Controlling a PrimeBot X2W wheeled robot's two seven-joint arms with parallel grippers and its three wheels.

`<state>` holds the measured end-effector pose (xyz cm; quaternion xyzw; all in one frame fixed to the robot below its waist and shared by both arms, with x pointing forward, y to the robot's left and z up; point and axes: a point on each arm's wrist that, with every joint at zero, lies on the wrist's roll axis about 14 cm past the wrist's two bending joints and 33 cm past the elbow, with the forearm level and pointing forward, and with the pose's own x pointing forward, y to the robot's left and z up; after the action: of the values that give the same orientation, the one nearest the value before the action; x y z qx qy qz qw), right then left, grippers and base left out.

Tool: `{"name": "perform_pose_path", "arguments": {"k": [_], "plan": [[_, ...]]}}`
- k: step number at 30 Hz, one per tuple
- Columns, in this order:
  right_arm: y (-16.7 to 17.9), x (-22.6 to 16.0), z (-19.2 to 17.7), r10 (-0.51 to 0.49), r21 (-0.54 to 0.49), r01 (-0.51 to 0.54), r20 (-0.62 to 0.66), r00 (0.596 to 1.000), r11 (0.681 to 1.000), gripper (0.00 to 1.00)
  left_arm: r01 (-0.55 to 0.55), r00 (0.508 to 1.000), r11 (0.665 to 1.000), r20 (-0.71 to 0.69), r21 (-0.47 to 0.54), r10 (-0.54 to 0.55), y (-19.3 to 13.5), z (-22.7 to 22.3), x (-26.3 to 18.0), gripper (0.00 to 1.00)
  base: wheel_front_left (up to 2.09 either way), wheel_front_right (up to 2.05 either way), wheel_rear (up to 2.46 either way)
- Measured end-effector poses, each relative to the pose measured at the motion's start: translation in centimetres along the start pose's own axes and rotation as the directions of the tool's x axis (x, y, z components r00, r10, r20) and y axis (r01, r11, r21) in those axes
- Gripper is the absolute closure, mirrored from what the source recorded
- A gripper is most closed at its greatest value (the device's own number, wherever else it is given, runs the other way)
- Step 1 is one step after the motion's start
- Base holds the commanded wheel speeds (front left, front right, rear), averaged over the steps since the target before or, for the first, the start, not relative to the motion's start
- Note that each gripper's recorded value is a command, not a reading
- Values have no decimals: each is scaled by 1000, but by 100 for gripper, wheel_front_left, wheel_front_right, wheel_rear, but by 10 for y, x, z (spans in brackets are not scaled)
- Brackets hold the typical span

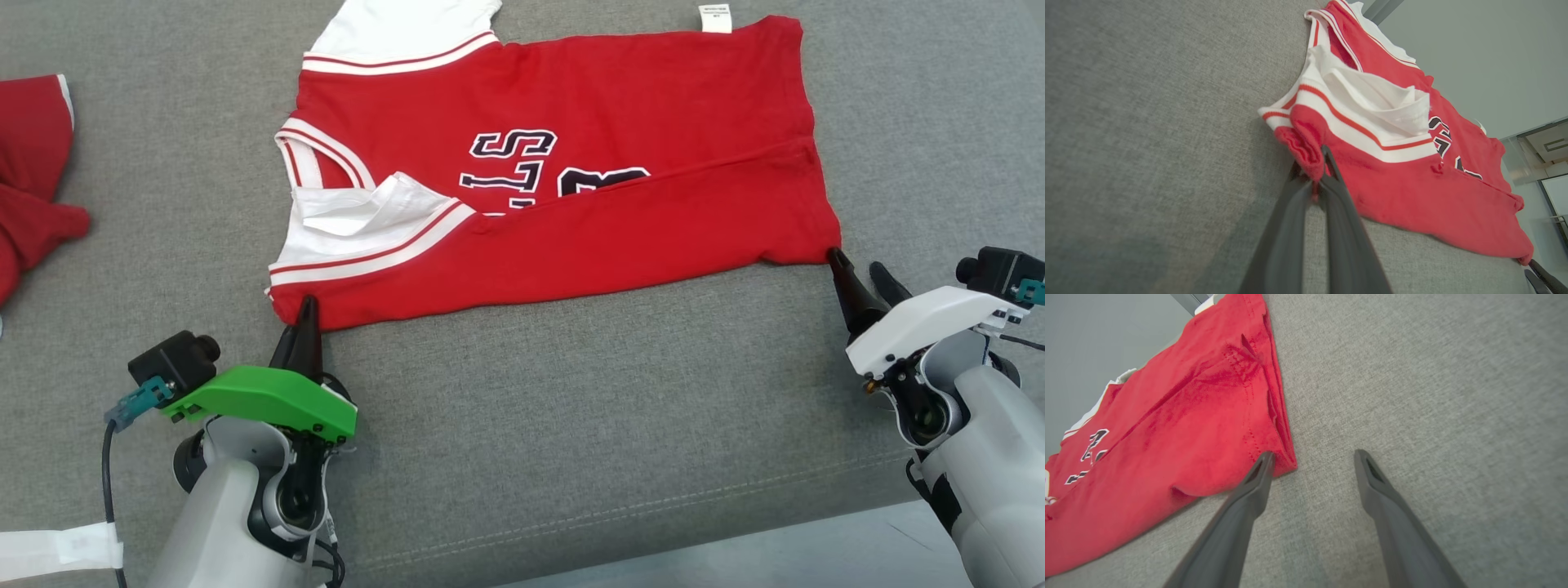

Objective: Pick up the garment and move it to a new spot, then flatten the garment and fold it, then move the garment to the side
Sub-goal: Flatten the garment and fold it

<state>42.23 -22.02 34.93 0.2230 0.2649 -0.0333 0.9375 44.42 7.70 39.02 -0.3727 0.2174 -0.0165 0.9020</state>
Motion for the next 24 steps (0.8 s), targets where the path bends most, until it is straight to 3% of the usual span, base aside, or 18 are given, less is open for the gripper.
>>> {"name": "perform_pose_path", "arguments": {"k": [15,16,17,18,19,21,22,24], "plan": [[28,15,-6,41,147,-37,-27,999,988,0,11,1000,1000,29,18,-11,-3,3,-6,100,0,0,0],[28,15,-6,43,147,-38,-28,999,988,5,11,1000,1000,29,19,-11,-3,3,-6,100,0,0,0],[29,16,-6,44,151,-40,-27,999,988,23,11,1000,1000,29,19,-11,-3,3,-7,100,0,0,0],[30,16,-6,46,156,-41,-27,999,987,54,11,999,1000,31,20,-12,-3,4,-7,100,0,0,0],[31,16,-6,48,158,-43,-30,998,987,56,11,999,1000,37,26,-12,-3,5,-7,100,0,0,0],[33,17,-7,55,155,-49,-34,998,987,90,12,999,999,47,34,-13,-3,6,-7,100,0,0,0],[35,17,-8,62,154,-56,-35,997,987,100,13,998,999,54,37,-15,-3,8,-8,100,0,0,0],[41,17,-7,76,153,-70,-29,997,986,100,13,998,999,62,41,-15,-3,9,-8,100,0,0,0]]}}
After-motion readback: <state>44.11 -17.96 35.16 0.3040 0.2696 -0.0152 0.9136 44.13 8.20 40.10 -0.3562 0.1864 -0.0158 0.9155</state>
